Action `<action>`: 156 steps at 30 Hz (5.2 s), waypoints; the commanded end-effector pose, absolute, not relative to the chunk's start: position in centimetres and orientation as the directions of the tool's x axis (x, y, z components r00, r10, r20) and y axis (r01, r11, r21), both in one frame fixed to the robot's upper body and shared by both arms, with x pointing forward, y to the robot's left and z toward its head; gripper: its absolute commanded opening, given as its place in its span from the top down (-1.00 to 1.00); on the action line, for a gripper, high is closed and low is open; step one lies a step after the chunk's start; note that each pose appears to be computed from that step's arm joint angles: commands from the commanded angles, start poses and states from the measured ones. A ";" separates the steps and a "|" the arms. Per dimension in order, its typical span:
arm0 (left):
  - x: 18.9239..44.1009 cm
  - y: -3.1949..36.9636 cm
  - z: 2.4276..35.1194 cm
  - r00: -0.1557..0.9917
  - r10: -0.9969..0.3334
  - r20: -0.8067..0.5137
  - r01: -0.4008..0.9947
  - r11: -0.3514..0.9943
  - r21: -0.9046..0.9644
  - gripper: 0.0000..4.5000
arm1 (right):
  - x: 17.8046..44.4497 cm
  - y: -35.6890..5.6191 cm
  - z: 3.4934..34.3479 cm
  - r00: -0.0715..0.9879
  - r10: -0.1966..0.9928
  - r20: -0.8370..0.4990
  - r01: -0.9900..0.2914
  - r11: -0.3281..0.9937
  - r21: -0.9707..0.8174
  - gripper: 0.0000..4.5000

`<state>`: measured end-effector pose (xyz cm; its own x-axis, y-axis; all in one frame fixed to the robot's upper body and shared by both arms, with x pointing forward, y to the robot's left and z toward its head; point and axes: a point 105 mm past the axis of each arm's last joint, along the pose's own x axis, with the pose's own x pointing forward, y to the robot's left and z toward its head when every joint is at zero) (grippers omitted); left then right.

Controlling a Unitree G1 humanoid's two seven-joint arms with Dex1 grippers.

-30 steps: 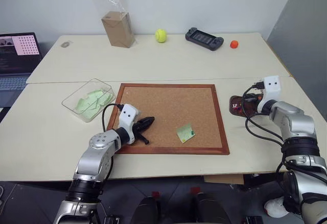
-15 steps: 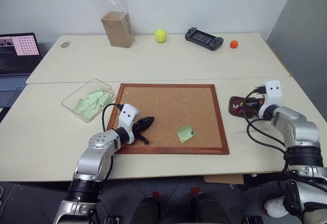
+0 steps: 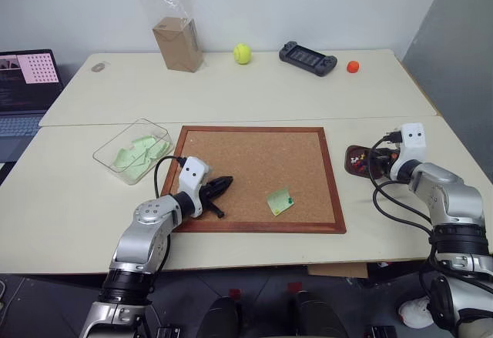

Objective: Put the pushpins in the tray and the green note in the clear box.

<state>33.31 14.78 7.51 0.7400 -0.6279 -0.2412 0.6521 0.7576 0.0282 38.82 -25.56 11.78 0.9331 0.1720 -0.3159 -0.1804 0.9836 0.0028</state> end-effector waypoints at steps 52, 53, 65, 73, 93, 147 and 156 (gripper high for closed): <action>33.6 15.0 6.0 0.705 -0.632 -0.322 0.676 0.736 0.033 1.00 | 28.4 -8.3 10.5 0.356 0.917 -0.179 -0.921 0.312 -0.232 -0.18; 33.5 15.0 6.0 0.705 -0.632 -0.322 0.675 0.737 0.033 1.00 | 28.6 -8.1 10.4 0.358 0.917 -0.179 -0.922 0.316 -0.225 -0.18; 33.4 15.1 6.0 0.710 -0.625 -0.324 0.670 0.741 0.039 1.00 | 30.0 -7.5 9.4 0.379 0.903 -0.203 -0.921 0.347 -0.176 -0.18; 33.2 15.1 6.0 0.712 -0.624 -0.322 0.669 0.742 0.039 1.00 | 30.0 -7.9 8.9 0.383 0.898 -0.218 -0.921 0.353 -0.164 0.45; 33.4 15.0 5.9 0.718 -0.619 -0.317 0.660 0.751 0.027 1.00 | 30.0 -8.0 13.6 0.372 0.928 -0.029 -0.920 0.364 -0.147 0.96; 33.5 14.8 5.8 0.712 -0.628 -0.315 0.668 0.744 0.025 1.00 | 38.6 -26.3 13.0 0.979 0.127 -0.161 -0.143 0.985 -0.092 0.04; 33.4 14.5 5.8 0.709 -0.633 -0.311 0.671 0.742 0.021 1.00 | 38.1 -26.3 14.3 0.979 0.155 -0.132 -0.170 0.979 -0.111 -0.08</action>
